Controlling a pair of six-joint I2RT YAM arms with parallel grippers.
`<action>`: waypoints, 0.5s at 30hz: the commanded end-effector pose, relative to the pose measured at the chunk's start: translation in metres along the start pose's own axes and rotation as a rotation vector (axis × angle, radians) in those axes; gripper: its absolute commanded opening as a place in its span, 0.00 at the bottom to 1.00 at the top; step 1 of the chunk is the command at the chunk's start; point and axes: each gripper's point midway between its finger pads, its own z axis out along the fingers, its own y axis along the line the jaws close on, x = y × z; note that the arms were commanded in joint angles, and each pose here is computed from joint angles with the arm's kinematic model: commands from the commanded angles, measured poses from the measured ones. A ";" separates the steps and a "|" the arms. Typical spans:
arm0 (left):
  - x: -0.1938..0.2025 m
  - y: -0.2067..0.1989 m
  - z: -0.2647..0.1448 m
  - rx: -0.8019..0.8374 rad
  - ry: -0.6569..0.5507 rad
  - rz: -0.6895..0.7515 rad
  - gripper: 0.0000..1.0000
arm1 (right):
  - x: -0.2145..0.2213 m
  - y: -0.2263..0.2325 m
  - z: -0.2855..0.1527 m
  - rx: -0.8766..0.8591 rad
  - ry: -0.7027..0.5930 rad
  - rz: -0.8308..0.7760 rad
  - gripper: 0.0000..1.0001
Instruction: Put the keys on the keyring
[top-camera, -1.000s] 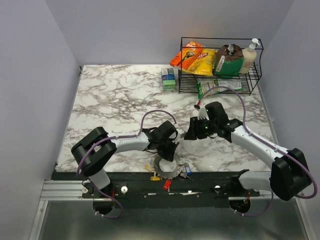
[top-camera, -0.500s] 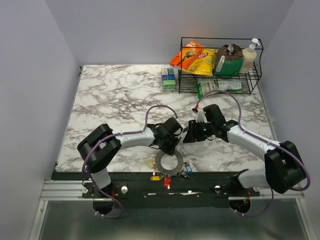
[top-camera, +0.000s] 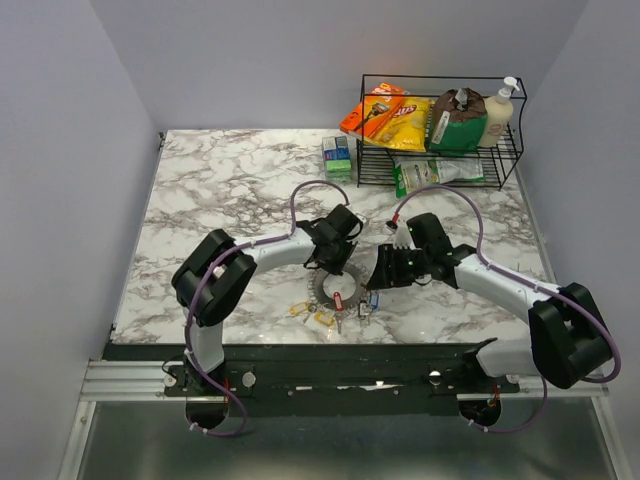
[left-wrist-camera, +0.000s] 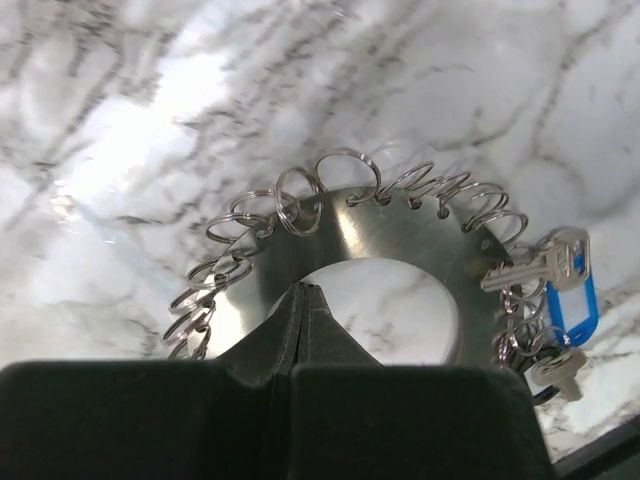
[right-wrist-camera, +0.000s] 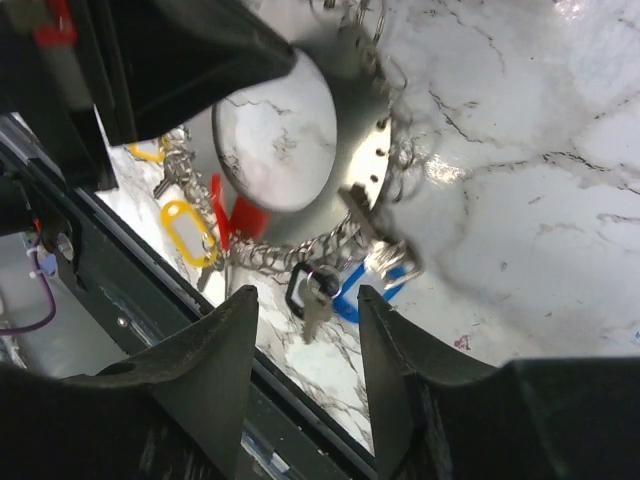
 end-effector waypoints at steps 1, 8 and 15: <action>0.024 0.031 0.002 -0.112 0.097 0.049 0.00 | -0.006 0.002 0.002 -0.005 -0.021 -0.008 0.54; 0.054 0.017 -0.025 -0.026 0.067 -0.034 0.00 | -0.012 -0.004 0.007 0.025 -0.025 -0.014 0.54; 0.088 0.024 -0.020 -0.044 0.100 -0.125 0.00 | -0.051 -0.022 0.023 0.147 -0.086 -0.004 0.54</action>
